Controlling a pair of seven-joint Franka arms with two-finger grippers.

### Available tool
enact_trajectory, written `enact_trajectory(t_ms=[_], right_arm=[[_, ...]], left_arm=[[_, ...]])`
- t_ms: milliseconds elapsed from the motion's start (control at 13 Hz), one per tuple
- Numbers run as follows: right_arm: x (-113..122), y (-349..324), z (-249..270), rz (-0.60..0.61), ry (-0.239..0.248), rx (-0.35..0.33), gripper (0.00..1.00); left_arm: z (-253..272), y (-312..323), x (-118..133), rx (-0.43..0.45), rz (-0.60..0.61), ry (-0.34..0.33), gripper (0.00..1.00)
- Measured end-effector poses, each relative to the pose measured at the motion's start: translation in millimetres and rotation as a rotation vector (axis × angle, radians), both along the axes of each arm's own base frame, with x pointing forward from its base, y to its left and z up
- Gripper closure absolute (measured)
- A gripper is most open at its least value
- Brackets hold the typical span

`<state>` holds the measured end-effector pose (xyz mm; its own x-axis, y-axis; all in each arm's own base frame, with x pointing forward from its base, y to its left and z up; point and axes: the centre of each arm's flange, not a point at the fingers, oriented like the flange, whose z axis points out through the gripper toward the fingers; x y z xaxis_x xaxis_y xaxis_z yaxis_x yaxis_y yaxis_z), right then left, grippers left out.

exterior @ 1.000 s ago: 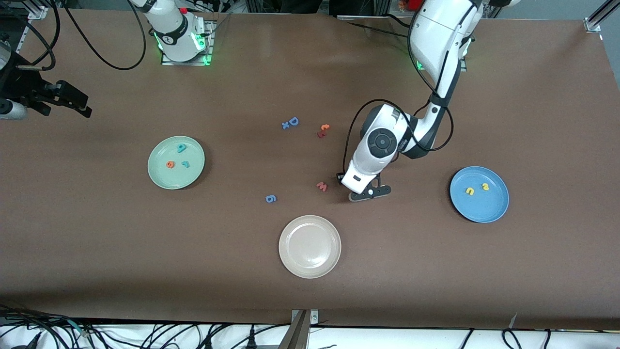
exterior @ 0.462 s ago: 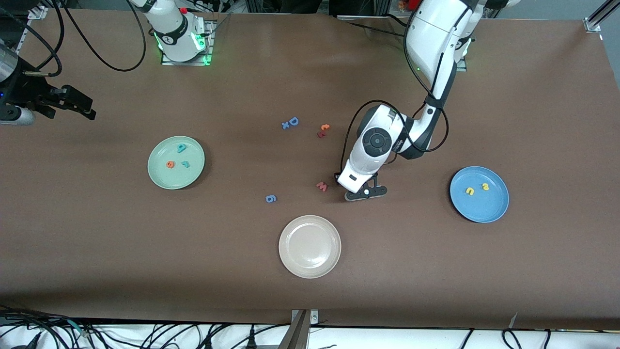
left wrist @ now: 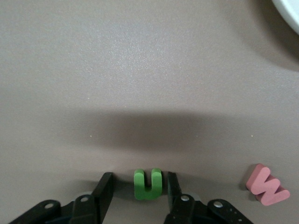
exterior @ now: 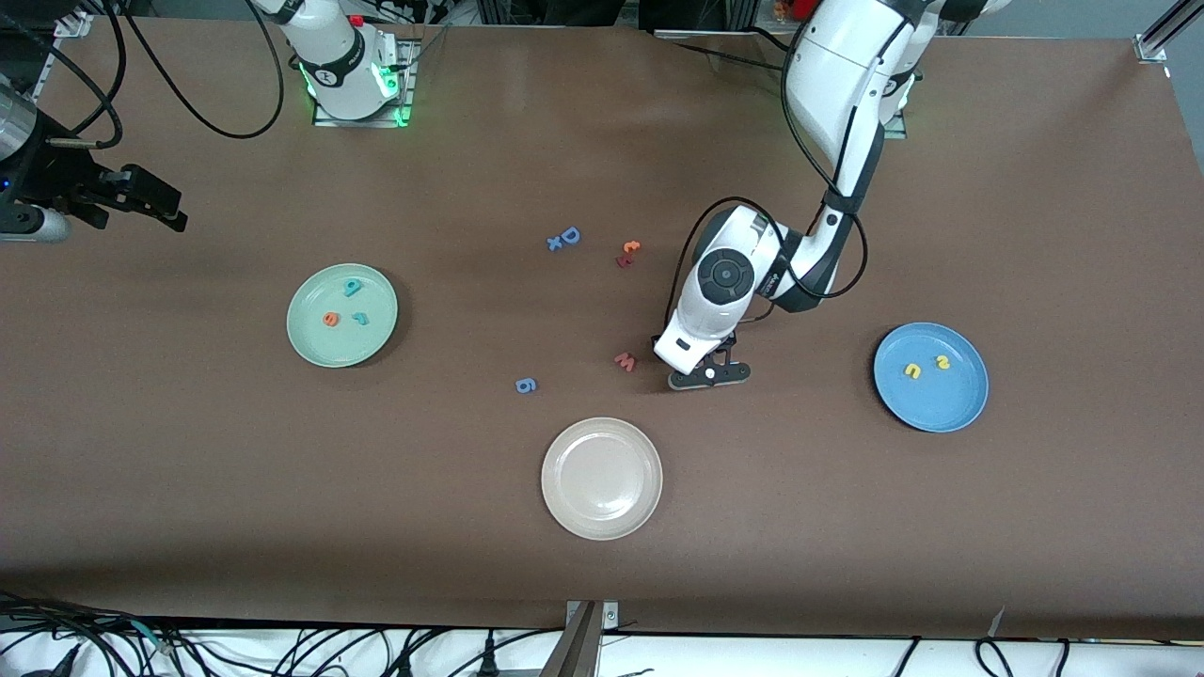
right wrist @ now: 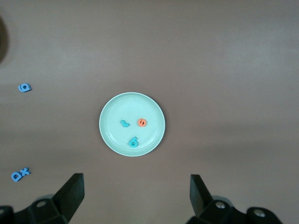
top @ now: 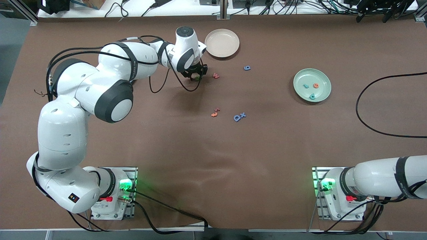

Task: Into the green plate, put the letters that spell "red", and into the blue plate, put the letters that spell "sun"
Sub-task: 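Lower the left gripper and grasp the green u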

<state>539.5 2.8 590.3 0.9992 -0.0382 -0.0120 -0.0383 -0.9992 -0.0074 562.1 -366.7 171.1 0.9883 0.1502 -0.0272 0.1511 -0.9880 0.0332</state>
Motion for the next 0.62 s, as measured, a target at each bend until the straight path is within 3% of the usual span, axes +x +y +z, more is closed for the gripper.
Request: enact_trajectory(t_ms=[77, 308, 615], right_arm=[[0.0, -0.3, 0.0, 0.000, 0.000, -0.001, 0.00], [0.0, -0.6, 0.0, 0.000, 0.000, -0.002, 0.00], [0.0, -1.5, 0.0, 0.001, 0.000, -0.012, 0.00]], left_arm=[[0.0, 0.0, 0.0, 0.000, 0.000, 0.000, 0.47], [1.8, 1.1, 2.2, 0.002, 0.000, -0.005, 0.69], [2.3, 1.7, 2.9, 0.002, -0.022, -0.007, 0.74]])
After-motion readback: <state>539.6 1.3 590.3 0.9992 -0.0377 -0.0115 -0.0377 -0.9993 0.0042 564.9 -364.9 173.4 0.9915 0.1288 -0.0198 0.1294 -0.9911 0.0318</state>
